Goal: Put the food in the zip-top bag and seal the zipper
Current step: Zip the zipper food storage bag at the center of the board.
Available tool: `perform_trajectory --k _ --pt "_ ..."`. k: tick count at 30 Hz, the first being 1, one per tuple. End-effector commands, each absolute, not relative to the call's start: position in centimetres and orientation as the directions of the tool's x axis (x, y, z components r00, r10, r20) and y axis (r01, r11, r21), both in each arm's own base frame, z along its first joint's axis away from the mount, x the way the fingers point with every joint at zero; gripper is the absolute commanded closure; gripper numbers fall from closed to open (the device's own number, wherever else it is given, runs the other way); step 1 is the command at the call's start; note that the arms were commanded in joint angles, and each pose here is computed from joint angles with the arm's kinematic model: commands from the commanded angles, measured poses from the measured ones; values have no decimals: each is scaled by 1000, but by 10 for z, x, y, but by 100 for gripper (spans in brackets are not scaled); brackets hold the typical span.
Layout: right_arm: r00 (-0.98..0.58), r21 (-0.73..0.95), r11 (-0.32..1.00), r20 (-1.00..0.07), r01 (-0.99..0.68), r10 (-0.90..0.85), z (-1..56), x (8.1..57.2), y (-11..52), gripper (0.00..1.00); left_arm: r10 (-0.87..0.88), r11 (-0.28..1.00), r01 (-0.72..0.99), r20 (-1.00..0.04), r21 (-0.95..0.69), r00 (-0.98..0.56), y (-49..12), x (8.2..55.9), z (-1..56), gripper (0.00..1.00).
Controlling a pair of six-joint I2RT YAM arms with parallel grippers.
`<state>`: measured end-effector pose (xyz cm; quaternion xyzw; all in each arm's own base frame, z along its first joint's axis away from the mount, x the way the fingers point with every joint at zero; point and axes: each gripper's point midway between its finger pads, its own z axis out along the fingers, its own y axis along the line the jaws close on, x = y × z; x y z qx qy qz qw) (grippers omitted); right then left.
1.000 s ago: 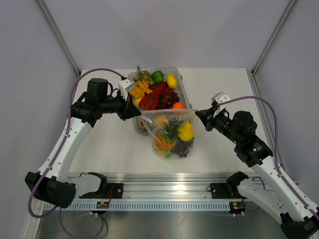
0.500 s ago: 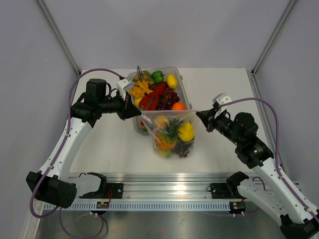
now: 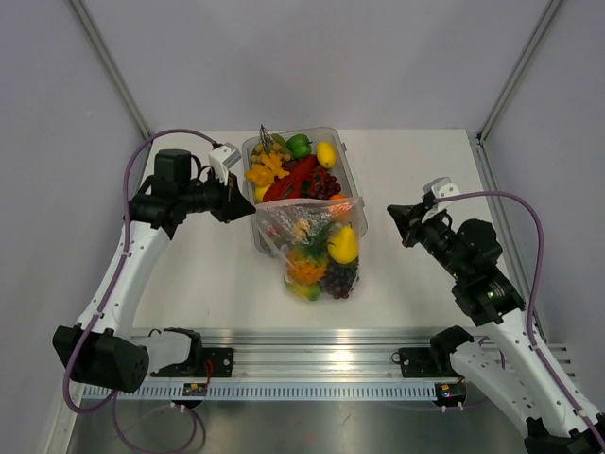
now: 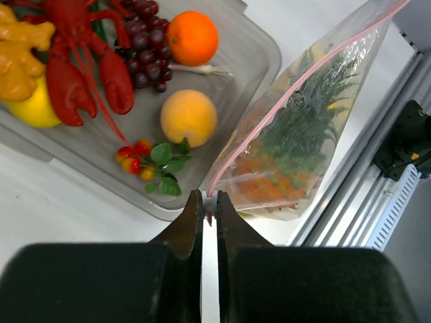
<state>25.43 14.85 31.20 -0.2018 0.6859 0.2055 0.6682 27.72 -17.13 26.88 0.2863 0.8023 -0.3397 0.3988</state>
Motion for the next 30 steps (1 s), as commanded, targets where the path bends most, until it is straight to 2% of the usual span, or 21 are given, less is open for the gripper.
perform_trajectory --k 1,8,12,13,17,19,25,30 --pt "54 10 856 -998 -516 44 337 258 141 100 178 653 708 -854 -270 -489 -161 289 281 100" --pt "45 2 784 -998 -620 37 347 251 162 100 182 535 796 -881 -284 -436 -180 265 310 100" --pt "0 -25 656 -999 -754 -38 355 244 191 65 195 497 825 -892 -270 -409 -187 255 314 100" --pt "-4 -30 632 -999 -775 -52 358 243 195 53 190 493 828 -897 -265 -400 -188 256 316 100" --pt "19 -60 506 -996 -860 -87 394 236 216 43 192 458 849 -904 -262 -383 -194 252 322 100" --pt "18 -66 439 -993 -896 -113 393 236 231 37 197 453 854 -905 -256 -376 -196 253 324 100" --pt "44 -126 326 -968 -937 -247 387 239 276 32 211 416 882 -920 -222 -331 -204 252 342 100" --pt "25 -100 237 -953 -966 -301 367 242 305 29 231 386 901 -925 -197 -302 -211 250 353 100"
